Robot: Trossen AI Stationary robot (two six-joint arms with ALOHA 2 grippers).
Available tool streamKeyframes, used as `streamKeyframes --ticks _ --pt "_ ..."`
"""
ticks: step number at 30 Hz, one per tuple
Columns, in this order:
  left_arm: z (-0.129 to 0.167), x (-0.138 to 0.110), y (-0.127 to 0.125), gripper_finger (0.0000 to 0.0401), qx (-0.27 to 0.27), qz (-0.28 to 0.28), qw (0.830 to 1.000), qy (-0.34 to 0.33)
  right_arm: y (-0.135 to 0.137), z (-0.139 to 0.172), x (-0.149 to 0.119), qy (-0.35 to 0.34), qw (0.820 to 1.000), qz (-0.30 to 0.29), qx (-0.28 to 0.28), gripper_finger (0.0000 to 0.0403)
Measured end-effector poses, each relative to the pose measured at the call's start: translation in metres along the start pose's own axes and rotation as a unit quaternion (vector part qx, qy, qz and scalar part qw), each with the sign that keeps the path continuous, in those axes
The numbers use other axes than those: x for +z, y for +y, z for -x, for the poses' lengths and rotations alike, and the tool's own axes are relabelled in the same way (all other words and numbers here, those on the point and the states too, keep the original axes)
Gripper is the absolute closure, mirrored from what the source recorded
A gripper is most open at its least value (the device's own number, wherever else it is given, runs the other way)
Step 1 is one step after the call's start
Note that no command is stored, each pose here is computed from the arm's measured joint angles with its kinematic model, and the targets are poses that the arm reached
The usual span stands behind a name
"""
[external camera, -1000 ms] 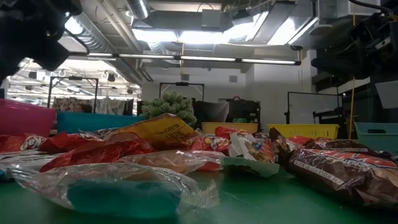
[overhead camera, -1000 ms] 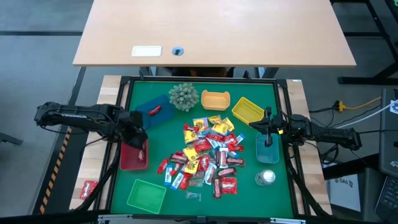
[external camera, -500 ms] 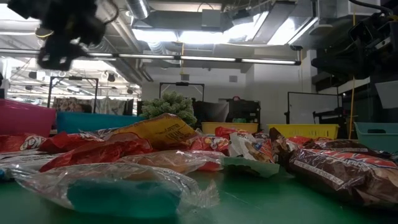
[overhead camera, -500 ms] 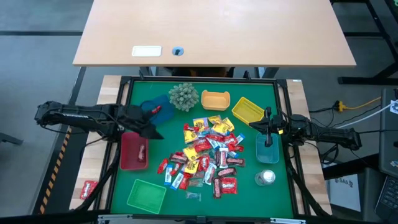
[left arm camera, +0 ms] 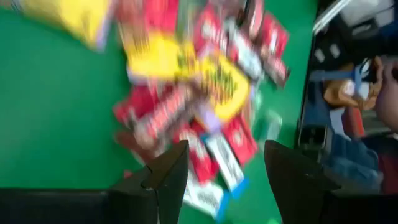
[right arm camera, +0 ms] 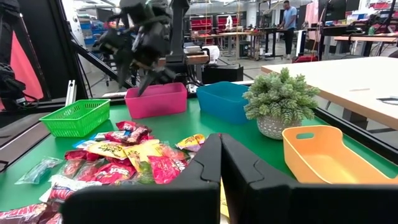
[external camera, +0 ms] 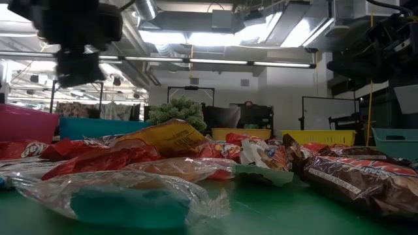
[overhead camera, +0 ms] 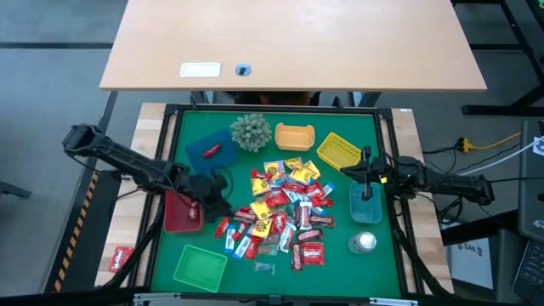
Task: Sort candy
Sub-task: Put the red chocolate into the blue bin
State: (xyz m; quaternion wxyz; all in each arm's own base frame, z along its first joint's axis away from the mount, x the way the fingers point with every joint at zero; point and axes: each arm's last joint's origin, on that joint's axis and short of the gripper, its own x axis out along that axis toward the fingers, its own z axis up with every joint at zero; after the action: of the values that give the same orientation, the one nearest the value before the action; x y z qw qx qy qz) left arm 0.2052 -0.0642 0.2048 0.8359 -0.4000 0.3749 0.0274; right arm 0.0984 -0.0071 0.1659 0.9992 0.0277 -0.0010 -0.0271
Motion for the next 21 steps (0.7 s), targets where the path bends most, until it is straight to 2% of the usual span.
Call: streamKeyframes --ticks 4,10,14,17,21 --pt "-0.010 -0.012 -0.002 0.0206 0.006 0.045 0.998 0.043 0.000 0.000 0.000 0.000 1.000 0.000 0.001 0.0402" --pt "-0.016 -0.015 -0.004 0.0206 0.026 0.042 0.998 0.050 0.000 0.000 0.000 0.000 1.000 0.000 0.002 0.0402" --pt "-0.011 -0.003 -0.021 0.0206 0.041 -0.002 0.999 0.035 0.000 0.000 0.000 0.000 1.000 0.000 0.002 0.0402" --pt "-0.007 0.006 -0.034 0.0206 0.085 -0.036 0.995 0.042 0.000 0.000 0.000 0.000 1.000 0.000 0.002 0.0402" --pt "-0.007 0.014 -0.047 0.0206 0.145 -0.056 0.986 0.064 0.000 0.000 0.000 0.000 1.000 0.000 0.002 0.0402"
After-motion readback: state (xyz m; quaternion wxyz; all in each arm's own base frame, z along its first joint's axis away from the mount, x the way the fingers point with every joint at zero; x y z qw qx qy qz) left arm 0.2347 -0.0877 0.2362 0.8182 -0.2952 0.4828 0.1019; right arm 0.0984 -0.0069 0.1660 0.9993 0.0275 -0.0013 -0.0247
